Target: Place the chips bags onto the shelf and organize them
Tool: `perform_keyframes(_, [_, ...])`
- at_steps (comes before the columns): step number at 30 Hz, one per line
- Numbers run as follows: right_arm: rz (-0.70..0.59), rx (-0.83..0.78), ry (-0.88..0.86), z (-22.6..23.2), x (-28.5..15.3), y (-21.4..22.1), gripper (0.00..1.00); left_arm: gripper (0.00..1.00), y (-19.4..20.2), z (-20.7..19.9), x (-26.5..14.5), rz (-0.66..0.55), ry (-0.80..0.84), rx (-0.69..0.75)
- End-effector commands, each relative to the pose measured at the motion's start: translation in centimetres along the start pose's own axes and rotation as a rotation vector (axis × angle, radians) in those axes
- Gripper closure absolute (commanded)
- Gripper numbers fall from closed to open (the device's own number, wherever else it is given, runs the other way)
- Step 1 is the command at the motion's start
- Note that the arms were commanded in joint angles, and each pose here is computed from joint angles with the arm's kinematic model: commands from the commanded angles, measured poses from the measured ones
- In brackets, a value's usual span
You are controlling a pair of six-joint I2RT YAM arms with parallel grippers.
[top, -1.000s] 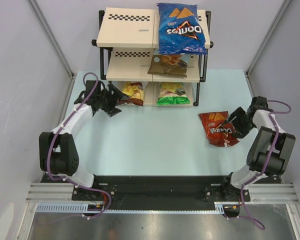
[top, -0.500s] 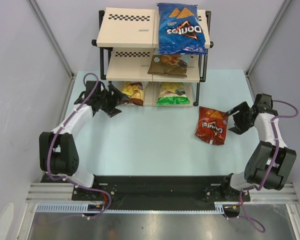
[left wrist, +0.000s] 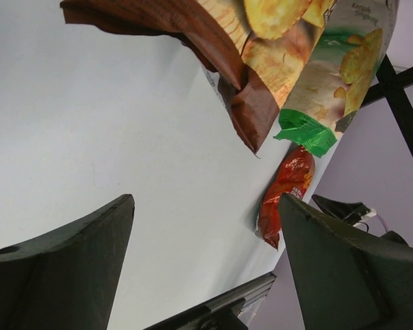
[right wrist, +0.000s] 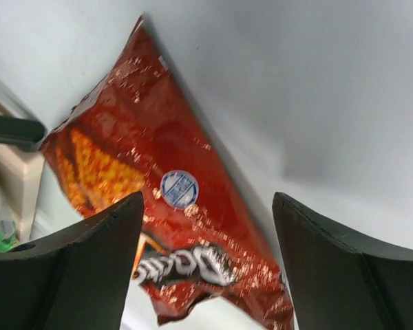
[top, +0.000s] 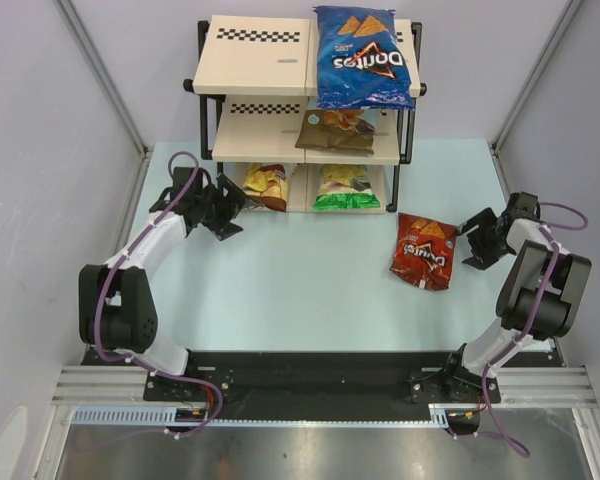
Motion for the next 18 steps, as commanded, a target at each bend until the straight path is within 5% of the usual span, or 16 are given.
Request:
perform_keyframes(1, [-0.005, -0.075, -0.034, 0.6, 1.6, -1.0, 0.19, 0.10, -0.1, -0.3, -1.5, -0.039, 0.015, 0.051])
perform_keyframes(15, [0.281, -0.125, -0.125, 1.2, 4.5, 3.5, 0.24, 0.10, 0.2, 0.0, -1.6, -0.022, -0.005, 0.068])
perform_keyframes(18, [0.314, -0.146, -0.124, 1.5, 4.3, 4.6, 0.32, 0.11, 0.6, 0.1, -1.4, 0.000, -0.001, 0.068])
Point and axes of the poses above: each gripper's point midway between its finger pads, its own x axis out along the fingers, its own z axis along the line the jaws close on, y = z × x, the point moved 6 cm from there along -x, back along the fingers, and after that the axes turned 13 degrees about x, right-handed, at the moved point
